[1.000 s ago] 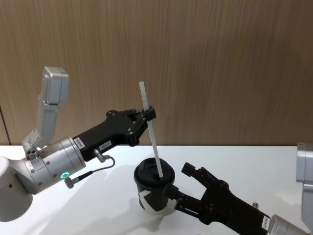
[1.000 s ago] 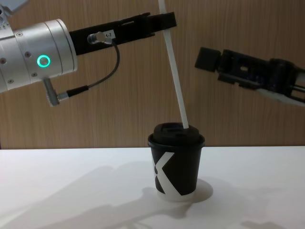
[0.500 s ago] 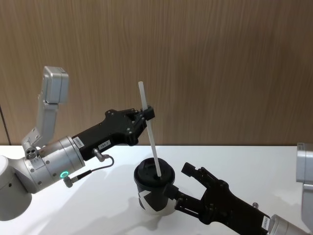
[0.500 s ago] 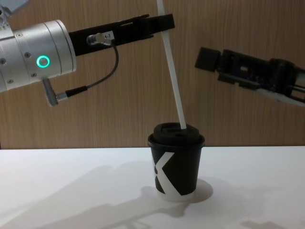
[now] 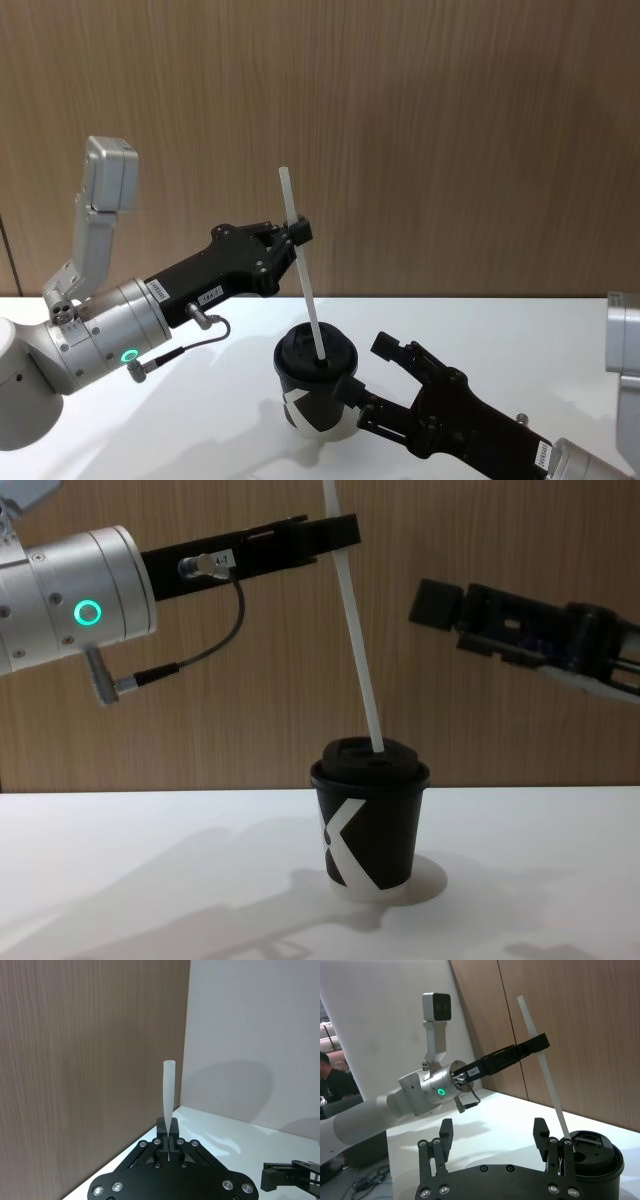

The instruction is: Pick up the straw with one hand, pass it to the other hand, and insert it into the cup.

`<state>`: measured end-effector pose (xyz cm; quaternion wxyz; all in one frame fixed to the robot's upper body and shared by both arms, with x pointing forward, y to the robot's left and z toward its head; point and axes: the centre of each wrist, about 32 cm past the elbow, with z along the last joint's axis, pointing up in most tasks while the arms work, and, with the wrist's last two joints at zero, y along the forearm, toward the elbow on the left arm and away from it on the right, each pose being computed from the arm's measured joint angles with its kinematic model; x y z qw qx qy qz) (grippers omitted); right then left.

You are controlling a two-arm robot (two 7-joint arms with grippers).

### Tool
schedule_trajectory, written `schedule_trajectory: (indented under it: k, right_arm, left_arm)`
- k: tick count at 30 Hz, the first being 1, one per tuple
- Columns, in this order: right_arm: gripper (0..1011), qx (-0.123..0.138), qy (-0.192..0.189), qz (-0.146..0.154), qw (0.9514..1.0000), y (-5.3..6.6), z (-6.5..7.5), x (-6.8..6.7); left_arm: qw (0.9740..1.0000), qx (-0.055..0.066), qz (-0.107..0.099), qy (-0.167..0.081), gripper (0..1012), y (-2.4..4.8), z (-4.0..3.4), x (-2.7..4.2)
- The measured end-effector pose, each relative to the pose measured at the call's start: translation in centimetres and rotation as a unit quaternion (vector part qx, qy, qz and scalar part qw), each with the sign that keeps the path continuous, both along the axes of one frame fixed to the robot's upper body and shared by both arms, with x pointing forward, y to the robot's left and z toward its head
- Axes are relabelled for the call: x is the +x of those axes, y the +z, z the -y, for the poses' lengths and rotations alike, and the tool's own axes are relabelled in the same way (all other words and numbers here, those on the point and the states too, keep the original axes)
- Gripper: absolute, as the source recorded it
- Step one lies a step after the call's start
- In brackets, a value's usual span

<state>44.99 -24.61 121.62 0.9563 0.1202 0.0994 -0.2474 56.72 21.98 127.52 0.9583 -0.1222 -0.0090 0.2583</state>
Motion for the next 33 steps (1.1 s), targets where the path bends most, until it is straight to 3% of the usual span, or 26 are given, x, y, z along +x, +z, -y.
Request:
schedule_trajectory:
  k: [33]
  right_arm:
    - [1001,0.000,0.000,0.000,1.0000,0.00,0.00,0.00]
  left_arm:
    - [1.0000,0.000,-0.008,-0.002,8,-0.72,0.22,0.70]
